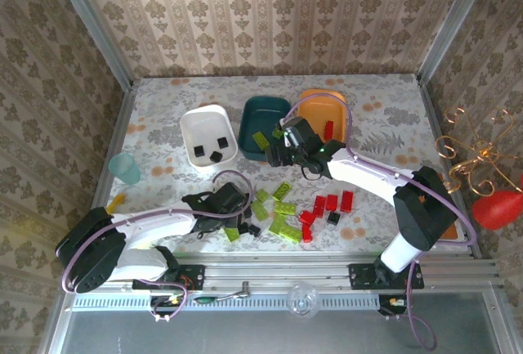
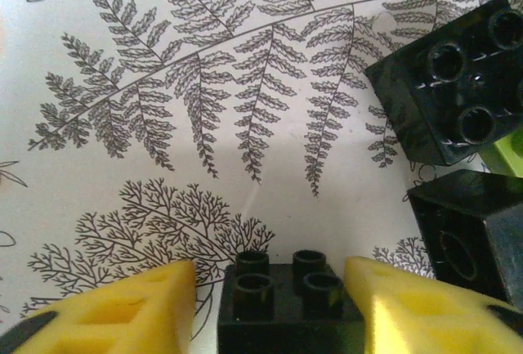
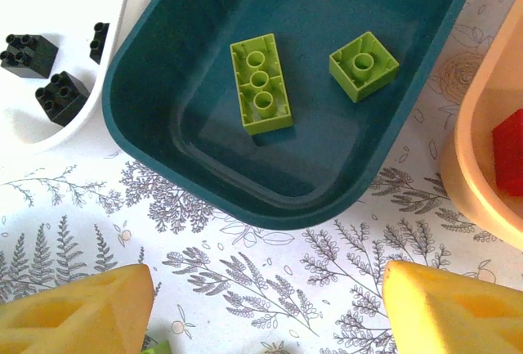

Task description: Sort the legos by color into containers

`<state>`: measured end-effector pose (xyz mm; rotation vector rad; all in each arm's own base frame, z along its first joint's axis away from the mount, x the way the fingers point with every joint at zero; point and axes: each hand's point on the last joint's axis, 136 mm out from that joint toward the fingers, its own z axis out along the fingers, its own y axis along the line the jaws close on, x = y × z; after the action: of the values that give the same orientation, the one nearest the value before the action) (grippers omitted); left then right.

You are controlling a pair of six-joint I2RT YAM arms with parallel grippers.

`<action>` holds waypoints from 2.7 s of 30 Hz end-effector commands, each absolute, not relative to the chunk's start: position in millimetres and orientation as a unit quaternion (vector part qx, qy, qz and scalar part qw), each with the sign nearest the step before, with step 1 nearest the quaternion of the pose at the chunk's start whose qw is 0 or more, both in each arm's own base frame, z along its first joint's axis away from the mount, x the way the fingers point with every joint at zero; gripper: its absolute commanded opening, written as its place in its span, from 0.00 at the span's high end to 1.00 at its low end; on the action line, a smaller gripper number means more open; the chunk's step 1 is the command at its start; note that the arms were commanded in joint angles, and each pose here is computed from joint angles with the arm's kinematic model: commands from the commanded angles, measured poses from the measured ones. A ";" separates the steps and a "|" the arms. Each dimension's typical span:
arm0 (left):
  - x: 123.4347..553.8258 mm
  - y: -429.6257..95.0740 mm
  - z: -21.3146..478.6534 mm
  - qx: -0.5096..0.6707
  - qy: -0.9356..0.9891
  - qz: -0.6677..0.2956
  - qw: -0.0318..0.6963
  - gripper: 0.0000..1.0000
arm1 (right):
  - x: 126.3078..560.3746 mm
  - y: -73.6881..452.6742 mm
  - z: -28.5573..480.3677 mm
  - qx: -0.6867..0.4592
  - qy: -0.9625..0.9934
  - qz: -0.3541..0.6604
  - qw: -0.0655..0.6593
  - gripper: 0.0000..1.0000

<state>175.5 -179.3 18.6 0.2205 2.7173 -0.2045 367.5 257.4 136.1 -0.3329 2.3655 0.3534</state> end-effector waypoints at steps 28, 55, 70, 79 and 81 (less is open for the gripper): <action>392.7 -138.9 138.5 -0.066 0.925 -0.162 0.337 0.64 | 311.5 205.0 132.8 -0.061 0.924 0.142 0.350 0.24; 306.6 -193.5 211.0 -0.010 0.852 -0.308 0.423 0.00 | 237.2 102.8 87.8 0.083 0.962 0.016 0.261 0.24; 268.7 -178.1 176.4 -0.029 0.852 -0.324 0.409 0.00 | 248.9 53.5 56.6 0.213 0.954 0.036 0.208 0.33; 266.2 -180.4 163.4 -0.030 0.856 -0.330 0.397 0.00 | 251.6 60.3 35.0 0.211 0.961 0.038 0.176 0.42; 265.9 -180.2 161.1 -0.031 0.857 -0.330 0.396 0.00 | 249.3 58.1 27.3 0.210 0.963 0.026 0.164 0.45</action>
<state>267.3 -177.1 162.9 -0.0700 2.1755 -0.8049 247.0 57.1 31.3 0.5828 2.7338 0.0733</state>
